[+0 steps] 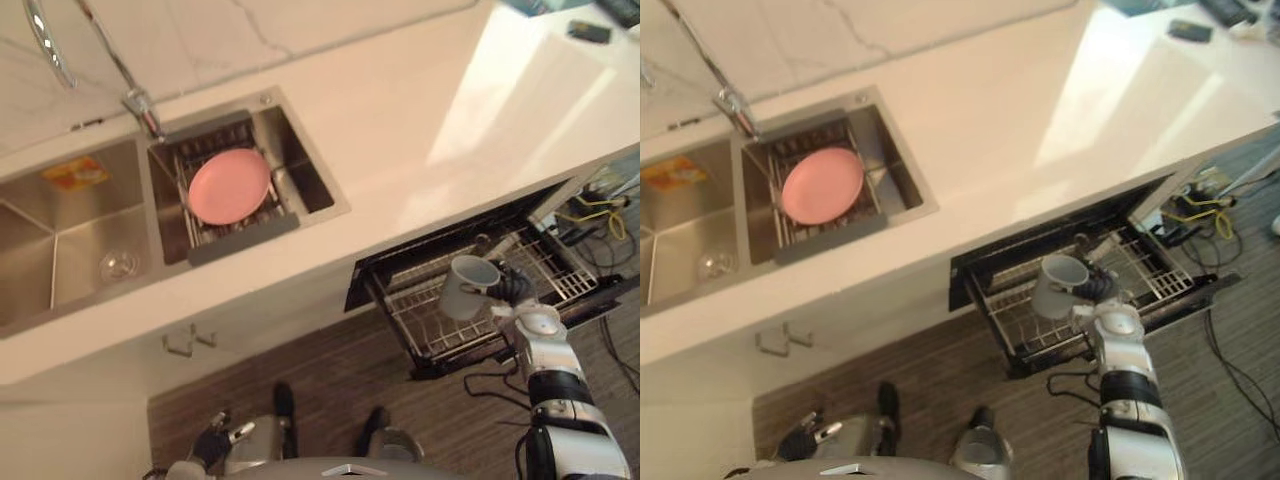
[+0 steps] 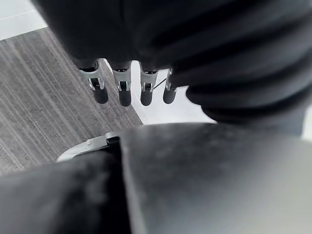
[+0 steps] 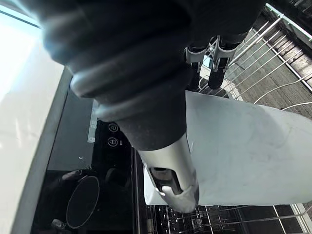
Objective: Walk over to the sink, pick up the cup, carry it to the dishwasher, place the cup inside the dishwasher, then close the dishwasher door
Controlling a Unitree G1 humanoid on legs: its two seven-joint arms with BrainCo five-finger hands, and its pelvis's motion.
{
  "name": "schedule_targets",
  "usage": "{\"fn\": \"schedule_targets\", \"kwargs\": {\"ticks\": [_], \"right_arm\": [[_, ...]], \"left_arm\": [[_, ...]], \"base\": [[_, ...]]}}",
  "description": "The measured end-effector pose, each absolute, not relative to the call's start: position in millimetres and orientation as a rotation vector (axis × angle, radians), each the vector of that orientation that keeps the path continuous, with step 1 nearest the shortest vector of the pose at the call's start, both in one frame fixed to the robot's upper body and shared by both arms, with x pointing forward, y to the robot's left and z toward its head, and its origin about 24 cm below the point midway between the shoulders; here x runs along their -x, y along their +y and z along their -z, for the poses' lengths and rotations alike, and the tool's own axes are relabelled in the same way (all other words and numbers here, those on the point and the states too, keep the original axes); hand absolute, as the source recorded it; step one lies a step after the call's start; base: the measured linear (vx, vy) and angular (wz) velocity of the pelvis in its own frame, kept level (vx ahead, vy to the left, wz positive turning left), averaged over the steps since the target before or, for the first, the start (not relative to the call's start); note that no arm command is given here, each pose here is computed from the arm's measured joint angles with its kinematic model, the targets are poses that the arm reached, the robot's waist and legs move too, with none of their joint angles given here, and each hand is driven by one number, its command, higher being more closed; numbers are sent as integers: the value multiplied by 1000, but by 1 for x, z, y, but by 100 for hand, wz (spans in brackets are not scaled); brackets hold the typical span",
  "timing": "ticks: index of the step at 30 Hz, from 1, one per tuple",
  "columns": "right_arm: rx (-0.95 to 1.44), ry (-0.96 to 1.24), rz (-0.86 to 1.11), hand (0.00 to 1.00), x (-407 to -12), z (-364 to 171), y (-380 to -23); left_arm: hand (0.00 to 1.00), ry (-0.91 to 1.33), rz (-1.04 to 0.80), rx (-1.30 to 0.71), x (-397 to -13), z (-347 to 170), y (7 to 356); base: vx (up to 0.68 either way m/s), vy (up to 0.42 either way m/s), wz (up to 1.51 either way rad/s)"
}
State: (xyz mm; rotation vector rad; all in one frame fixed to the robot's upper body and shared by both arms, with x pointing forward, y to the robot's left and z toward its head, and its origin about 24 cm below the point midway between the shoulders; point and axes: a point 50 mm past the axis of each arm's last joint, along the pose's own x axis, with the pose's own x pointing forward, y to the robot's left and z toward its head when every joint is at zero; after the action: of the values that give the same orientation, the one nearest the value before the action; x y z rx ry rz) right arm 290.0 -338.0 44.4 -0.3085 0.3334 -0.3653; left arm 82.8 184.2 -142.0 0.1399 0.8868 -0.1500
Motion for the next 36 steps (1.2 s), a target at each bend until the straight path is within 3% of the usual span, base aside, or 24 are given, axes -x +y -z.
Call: {"fn": "schedule_targets", "kwargs": {"ticks": [8,30,31,36], "right_arm": [[312,326,467,100,-298,-51,-339],[367,377,460,100,-329,-69,-323],[375,370,454,0,-332,-72,-322],[433,398,439,0,-338,-85,-328]], "left_arm": [[0,828,146,-152,-93,138,179],[0,754,160,-226,-125,130,185],[0,748,160,-233,-126,130,185],[0,738,165,-250,-133,128,187]], "base": [[-21,13,8],[-18,-23,5],[-7,-69,-8],[7,-61,-3]]}}
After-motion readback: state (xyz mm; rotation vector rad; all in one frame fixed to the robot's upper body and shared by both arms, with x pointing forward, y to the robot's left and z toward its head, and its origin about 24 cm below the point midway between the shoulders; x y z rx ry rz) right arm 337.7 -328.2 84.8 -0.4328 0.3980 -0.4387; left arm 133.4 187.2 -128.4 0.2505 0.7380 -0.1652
